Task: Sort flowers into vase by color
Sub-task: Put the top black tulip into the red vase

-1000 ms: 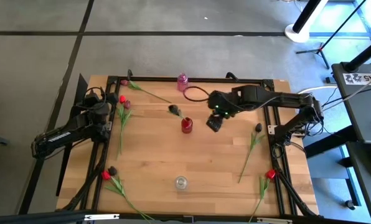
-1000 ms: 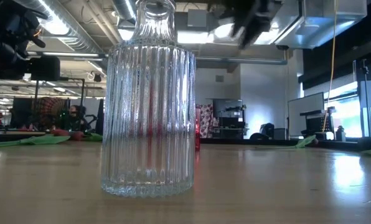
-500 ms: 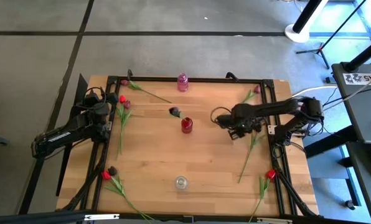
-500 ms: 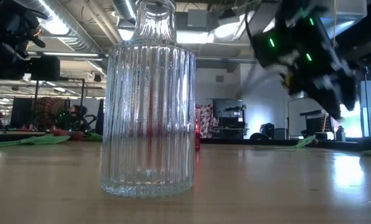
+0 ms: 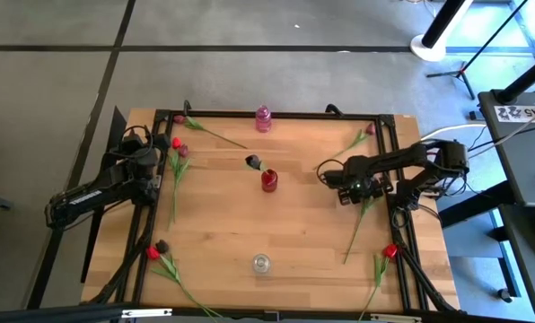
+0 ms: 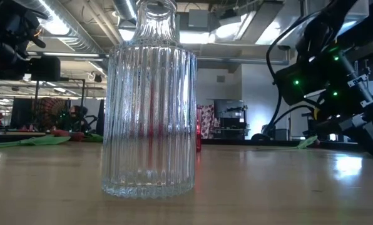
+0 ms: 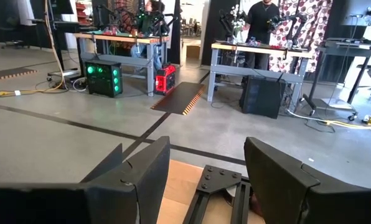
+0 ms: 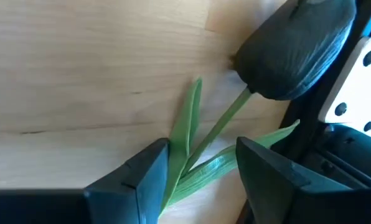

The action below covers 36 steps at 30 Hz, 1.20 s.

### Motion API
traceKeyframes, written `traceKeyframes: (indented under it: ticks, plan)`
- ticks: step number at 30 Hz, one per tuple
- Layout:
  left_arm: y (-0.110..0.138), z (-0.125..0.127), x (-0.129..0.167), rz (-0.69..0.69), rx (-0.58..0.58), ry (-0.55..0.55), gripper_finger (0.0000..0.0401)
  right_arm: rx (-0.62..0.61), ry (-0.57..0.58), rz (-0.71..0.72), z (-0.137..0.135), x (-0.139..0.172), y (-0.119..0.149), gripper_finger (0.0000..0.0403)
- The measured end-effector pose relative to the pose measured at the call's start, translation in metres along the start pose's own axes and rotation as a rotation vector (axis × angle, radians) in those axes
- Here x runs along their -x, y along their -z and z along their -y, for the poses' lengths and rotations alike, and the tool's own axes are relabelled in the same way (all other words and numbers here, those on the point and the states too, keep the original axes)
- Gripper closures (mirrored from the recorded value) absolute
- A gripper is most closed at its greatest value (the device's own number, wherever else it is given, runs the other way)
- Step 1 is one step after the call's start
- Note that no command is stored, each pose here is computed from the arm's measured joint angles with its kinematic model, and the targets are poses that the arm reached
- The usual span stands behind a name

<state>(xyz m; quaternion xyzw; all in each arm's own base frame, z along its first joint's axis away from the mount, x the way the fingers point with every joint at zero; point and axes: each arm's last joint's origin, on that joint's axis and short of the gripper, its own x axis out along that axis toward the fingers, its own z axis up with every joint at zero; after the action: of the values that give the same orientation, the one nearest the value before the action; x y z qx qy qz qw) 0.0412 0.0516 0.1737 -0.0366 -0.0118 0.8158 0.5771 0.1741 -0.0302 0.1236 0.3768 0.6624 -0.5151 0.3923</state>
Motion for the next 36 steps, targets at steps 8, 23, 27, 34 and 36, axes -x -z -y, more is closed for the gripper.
traceKeyframes:
  ticks: [8, 23, 27, 34, 36]
  plan:
    - [0.0, 0.0, 0.0, 0.0, 0.0, 0.0, 0.0197, 0.026, -0.081, 0.021, 0.002, 0.004, -0.007, 0.0245]
    - [0.0, 0.0, 0.0, 0.0, 0.0, 0.0, 0.0197, 0.065, -0.591, 0.357, 0.01, 0.088, -0.006, 0.0377]
    - [0.0, 0.0, 0.0, 0.0, 0.0, 0.0, 0.0197, 0.107, -0.92, 0.655, 0.015, 0.153, -0.006, 0.0396]
    - [0.0, 0.0, 0.0, 0.0, 0.0, 0.0, 0.0197, 0.197, -1.351, 1.288, 0.031, 0.249, -0.002, 0.0395]
    - [0.0, 0.0, 0.0, 0.0, 0.0, 0.0, 0.0197, 0.24, -1.41, 1.457, 0.036, 0.268, 0.003, 0.0398]
